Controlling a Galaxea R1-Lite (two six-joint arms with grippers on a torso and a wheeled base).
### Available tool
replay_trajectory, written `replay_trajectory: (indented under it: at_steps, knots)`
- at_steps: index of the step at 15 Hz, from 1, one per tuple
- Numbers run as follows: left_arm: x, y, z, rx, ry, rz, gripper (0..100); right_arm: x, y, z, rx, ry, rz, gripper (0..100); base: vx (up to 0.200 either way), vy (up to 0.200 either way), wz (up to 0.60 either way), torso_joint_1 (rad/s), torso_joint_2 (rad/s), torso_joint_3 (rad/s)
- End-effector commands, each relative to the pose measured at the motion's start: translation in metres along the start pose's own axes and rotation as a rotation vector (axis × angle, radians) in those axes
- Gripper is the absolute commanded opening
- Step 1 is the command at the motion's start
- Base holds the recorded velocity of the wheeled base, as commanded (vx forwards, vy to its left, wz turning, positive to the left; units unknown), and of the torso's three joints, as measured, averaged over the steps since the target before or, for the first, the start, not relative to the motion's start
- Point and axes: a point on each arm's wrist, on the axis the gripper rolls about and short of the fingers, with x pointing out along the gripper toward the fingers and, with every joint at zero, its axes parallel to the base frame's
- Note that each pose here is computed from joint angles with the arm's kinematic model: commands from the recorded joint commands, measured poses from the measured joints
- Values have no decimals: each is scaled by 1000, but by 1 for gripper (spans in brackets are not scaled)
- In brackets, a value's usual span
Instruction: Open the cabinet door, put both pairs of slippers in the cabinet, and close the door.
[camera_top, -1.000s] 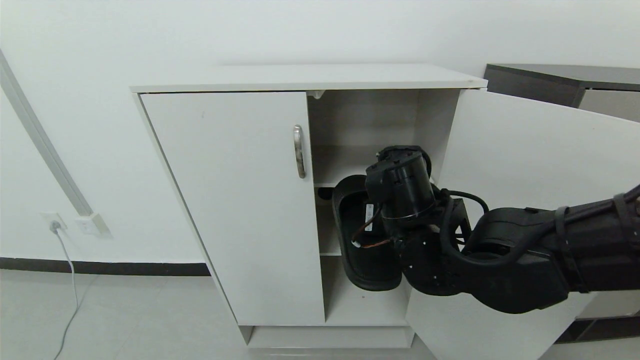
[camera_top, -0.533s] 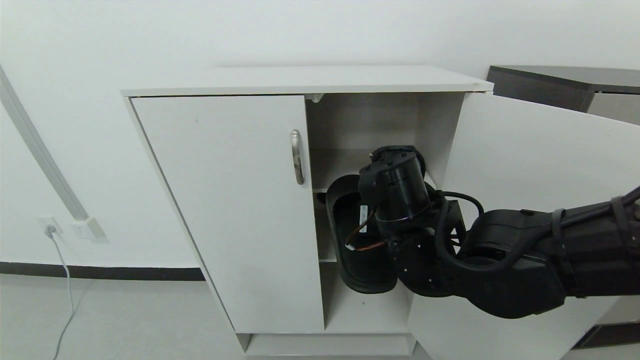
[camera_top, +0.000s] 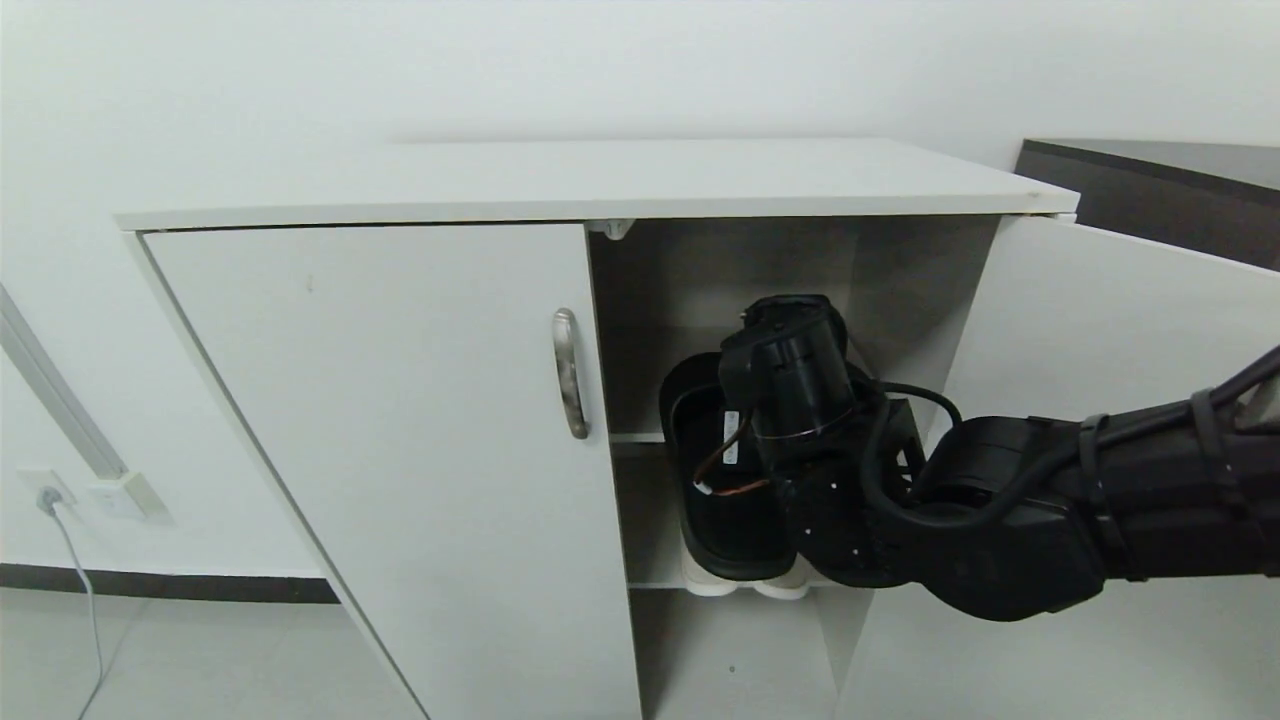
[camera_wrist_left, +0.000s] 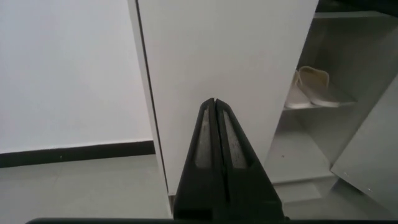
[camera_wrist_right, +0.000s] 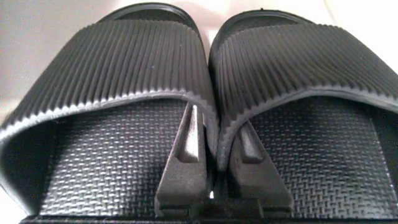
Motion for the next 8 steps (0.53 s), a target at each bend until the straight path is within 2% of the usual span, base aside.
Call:
replay_trajectory:
  at_steps: [1,8]
  knots:
    - [0,0,0,-2,1,0,0,8,5,-5,-8,5,-7,0,0,0,0,0,0,0]
    - [0,0,0,-5,1,1,0,43,13,5,-13,-22,-36,0,0,0,0,0,0,0]
